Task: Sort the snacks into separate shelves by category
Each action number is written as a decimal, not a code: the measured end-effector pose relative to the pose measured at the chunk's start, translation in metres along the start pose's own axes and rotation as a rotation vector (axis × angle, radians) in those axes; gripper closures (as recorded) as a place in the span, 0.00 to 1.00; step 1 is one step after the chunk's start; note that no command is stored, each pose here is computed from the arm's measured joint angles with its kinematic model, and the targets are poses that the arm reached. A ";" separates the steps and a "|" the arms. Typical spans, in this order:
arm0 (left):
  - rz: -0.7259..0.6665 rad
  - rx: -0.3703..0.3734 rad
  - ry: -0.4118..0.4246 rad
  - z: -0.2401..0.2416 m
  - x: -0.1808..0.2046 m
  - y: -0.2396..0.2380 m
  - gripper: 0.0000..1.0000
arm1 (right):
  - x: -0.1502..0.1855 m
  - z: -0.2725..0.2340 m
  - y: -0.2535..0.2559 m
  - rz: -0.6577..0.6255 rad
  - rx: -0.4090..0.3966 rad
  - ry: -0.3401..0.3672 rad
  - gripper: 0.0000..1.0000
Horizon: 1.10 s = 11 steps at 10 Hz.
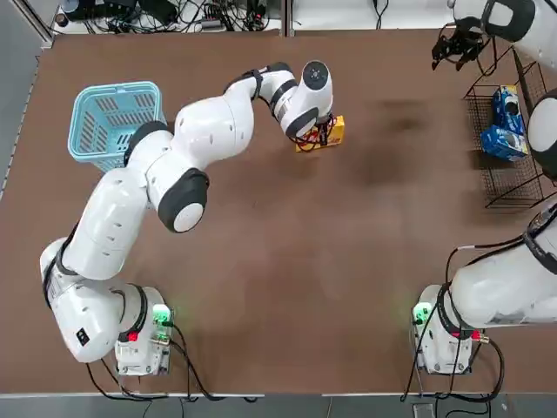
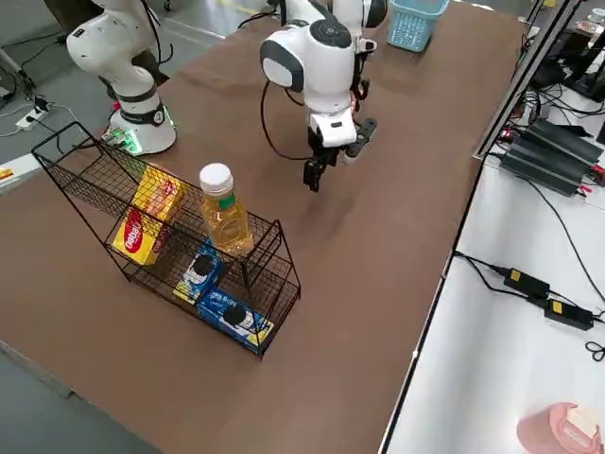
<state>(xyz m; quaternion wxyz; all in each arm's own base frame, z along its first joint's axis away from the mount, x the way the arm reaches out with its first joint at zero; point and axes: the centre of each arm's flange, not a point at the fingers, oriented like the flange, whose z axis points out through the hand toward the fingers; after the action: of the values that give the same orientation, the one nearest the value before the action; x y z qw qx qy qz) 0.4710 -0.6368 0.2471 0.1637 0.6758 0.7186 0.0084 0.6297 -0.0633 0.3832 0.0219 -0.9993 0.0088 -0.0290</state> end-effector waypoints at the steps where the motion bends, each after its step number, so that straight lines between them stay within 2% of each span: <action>1: -0.007 -0.011 -0.009 -0.009 -0.001 0.008 0.07 | 0.007 -0.004 -0.003 -0.006 0.000 0.000 0.00; 3: -0.028 -0.017 0.021 -0.042 0.004 0.034 0.00 | 0.020 -0.005 -0.021 0.019 0.005 0.000 0.00; 5: -0.051 -0.037 0.044 -0.095 0.014 0.070 0.00 | 0.030 -0.006 -0.057 0.081 0.009 0.013 0.00; 6: -0.042 -0.052 0.055 -0.128 0.033 0.104 0.00 | 0.033 -0.007 -0.078 0.098 0.012 0.019 0.00; 8: -0.016 -0.062 0.075 -0.194 0.106 0.189 0.00 | 0.034 -0.003 -0.130 0.166 0.020 0.028 0.00; 9: 0.003 -0.044 0.113 -0.222 0.146 0.219 0.00 | 0.032 -0.001 -0.160 0.210 0.026 0.033 0.00; 11: 0.112 0.062 0.205 -0.263 0.217 0.245 0.00 | 0.025 -0.001 -0.209 0.285 0.037 0.039 0.00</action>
<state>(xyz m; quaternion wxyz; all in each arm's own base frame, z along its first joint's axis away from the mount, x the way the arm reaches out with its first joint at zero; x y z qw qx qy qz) 0.6360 -0.3495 0.5049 0.0677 0.7152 0.6926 0.0643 0.6580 0.1448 0.3950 0.0441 -0.9866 0.1505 -0.0452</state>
